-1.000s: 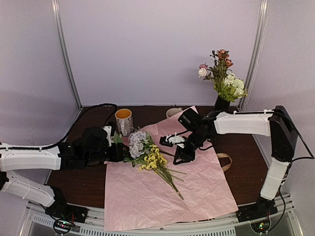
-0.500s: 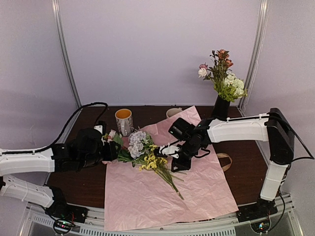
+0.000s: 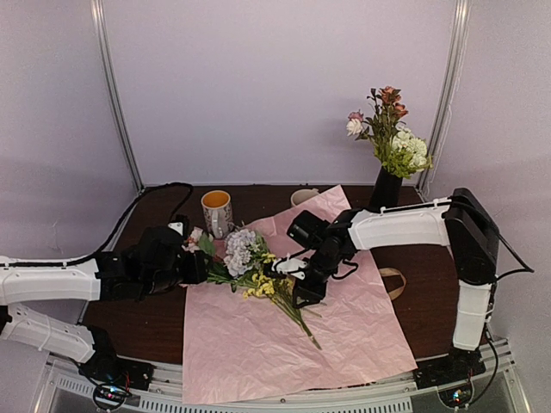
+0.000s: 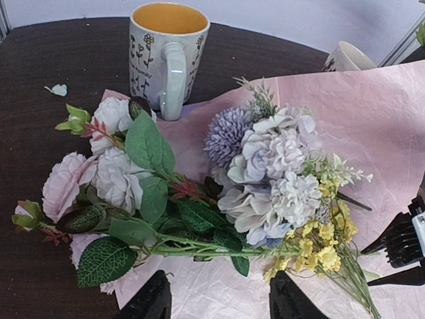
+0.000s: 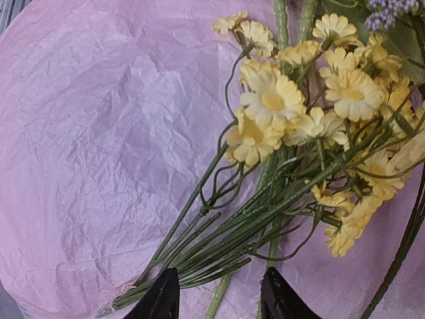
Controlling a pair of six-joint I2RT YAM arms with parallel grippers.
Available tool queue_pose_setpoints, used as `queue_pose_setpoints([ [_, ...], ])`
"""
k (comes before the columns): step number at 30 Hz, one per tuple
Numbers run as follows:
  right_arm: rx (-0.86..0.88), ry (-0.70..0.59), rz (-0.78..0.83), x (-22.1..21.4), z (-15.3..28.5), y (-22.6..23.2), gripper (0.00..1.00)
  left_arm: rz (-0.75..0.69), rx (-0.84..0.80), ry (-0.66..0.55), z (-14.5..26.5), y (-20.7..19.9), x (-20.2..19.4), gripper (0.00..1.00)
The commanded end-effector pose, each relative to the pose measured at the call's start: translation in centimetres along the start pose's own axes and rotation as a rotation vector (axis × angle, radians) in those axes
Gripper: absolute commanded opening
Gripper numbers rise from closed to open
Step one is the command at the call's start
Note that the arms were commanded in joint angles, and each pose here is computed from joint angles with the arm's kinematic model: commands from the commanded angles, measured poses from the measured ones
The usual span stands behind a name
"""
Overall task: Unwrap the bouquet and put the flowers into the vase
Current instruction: Move the fake flower onto the flattened wrapping paper.
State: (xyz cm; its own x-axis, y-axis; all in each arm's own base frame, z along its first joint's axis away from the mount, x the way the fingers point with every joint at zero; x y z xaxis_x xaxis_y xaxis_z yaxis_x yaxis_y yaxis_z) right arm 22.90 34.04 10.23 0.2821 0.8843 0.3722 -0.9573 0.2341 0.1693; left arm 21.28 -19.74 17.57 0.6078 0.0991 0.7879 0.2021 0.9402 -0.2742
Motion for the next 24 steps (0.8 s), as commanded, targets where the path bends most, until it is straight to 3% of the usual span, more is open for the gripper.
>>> queue_pose_setpoints([
  [1, 0.088, -0.069, -0.055, 2.2, 0.7, 0.5, 0.43, 0.017, -0.013, -0.054, 0.7, -0.1, 1.1, 0.53],
  [8, 0.035, 0.003, -0.132, 2.2, -1.8, -1.0, 0.45, 0.024, -0.01, -0.054, 0.9, 0.0, 1.0, 0.53],
  [11, -0.01, 0.005, -0.145, 2.2, -2.0, -1.6, 0.38, 0.024, -0.011, -0.062, 1.0, -0.1, 1.3, 0.53],
  [18, -0.038, -0.055, -0.118, 3.1, 0.2, -0.6, 0.09, 0.017, -0.012, -0.063, 0.8, -0.4, 1.6, 0.53],
  [24, -0.049, -0.15, -0.024, 4.4, 3.7, 3.0, 0.05, 0.014, -0.011, -0.07, 1.0, -0.5, 1.9, 0.53],
])
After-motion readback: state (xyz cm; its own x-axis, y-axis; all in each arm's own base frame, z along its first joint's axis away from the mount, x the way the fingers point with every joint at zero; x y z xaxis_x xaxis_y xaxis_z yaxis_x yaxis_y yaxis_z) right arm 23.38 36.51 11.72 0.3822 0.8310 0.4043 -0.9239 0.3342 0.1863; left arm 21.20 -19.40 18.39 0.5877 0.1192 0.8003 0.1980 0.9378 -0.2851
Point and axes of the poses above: each gripper's point midway between its finger pads, its own z axis back along the fingers, its own y axis along the line the jaws close on, x = y × z, the point moved 6 cm from there along z, back along the fingers, and after that the axes turned 2 degrees about -z, right-handed, at the moved point
